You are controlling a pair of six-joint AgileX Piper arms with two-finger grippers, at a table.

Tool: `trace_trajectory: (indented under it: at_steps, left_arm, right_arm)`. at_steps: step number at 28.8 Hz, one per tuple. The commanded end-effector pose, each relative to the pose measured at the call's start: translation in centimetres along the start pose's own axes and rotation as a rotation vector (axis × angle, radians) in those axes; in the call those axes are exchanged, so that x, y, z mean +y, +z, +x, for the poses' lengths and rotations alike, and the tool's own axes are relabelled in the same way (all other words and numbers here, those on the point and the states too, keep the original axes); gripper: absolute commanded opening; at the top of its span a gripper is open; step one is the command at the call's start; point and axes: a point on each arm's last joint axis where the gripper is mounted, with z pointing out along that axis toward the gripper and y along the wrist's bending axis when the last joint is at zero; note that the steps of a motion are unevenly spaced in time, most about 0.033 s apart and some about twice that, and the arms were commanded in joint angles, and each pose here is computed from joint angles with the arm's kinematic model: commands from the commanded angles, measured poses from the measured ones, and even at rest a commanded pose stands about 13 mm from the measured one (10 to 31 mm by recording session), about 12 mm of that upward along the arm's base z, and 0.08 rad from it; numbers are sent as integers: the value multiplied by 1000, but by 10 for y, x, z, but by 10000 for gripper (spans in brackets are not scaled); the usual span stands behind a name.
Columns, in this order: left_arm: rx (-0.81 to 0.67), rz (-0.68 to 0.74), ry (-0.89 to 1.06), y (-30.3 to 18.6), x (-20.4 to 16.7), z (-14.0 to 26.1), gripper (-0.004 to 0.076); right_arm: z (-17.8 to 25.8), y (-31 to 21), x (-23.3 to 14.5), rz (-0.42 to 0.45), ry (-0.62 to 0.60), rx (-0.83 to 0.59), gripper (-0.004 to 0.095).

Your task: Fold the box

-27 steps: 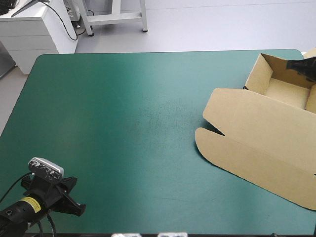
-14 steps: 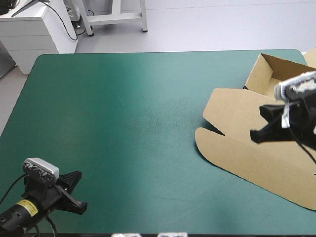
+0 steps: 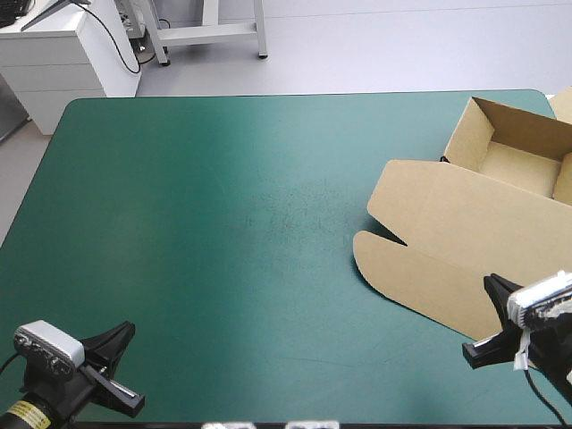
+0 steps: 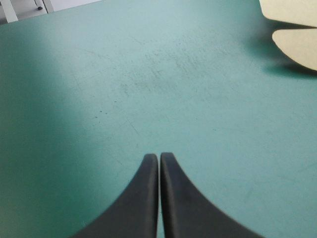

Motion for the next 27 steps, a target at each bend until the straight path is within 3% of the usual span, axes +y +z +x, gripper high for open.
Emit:
trace_trajectory:
  at_steps: [1, 13, 19, 27]
  left_arm:
    - [-89, 4, -16, -2, -1, 0, -8]
    - [-148, 1, -20, -4, -2, 11, -8]
    - [-149, 3, -23, -4, -3, 11, -8]
    - [-149, 15, -37, -4, -3, 11, -8]
  right_arm:
    - [13, -3, 1, 39, 20, -145, -2]
    - [84, -7, 11, 93, -4, -239, -2]
    - [89, -12, 8, 145, 72, -251, -2]
    - [90, -13, 7, 148, 74, -253, -2]
